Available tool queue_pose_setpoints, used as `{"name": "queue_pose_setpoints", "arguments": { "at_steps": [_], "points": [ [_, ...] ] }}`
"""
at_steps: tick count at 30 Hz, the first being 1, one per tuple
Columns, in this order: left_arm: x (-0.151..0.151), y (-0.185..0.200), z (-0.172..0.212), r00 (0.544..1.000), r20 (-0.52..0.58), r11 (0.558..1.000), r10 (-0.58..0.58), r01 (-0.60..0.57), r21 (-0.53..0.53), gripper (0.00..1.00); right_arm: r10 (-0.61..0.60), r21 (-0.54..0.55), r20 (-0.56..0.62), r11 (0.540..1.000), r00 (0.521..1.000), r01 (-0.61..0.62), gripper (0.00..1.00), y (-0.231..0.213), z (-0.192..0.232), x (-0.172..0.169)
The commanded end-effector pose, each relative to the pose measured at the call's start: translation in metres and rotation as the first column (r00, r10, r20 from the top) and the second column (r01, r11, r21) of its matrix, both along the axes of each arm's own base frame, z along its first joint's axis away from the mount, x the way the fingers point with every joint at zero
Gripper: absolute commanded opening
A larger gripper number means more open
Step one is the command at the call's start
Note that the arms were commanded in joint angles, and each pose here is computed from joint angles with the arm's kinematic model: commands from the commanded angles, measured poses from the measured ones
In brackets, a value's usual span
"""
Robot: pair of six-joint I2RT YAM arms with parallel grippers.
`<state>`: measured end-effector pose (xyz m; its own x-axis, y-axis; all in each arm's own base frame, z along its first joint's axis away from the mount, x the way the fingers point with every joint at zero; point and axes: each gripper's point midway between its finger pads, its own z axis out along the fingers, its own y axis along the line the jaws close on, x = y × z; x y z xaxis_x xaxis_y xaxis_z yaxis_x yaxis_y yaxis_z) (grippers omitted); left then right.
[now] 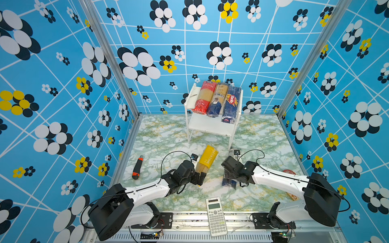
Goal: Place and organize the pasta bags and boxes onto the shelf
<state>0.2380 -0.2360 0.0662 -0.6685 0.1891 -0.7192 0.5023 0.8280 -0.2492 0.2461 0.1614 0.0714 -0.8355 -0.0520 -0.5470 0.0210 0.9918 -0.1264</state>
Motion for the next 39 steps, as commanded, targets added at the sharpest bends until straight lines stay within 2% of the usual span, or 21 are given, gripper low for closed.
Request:
{"name": "queue_pose_setpoints", "arguments": {
  "at_steps": [1, 28, 39],
  "points": [
    [0.004, -0.005, -0.001, 0.999, 0.043, 1.000, -0.010, 0.010, -0.005, 0.99, -0.029, -0.028, 0.005, 0.999, 1.000, 0.029, 0.99, -0.013, -0.001, -0.003],
    [-0.003, -0.014, -0.048, 0.998, 0.047, 0.992, -0.034, 0.028, 0.122, 0.99, -0.036, -0.033, -0.008, 0.999, 0.999, 0.036, 0.99, -0.016, -0.007, -0.006],
    [-0.005, -0.011, -0.057, 0.997, 0.060, 0.968, -0.040, 0.024, 0.249, 0.99, -0.040, -0.034, -0.009, 0.999, 0.999, 0.039, 0.99, -0.017, -0.009, -0.007]
  ]
}}
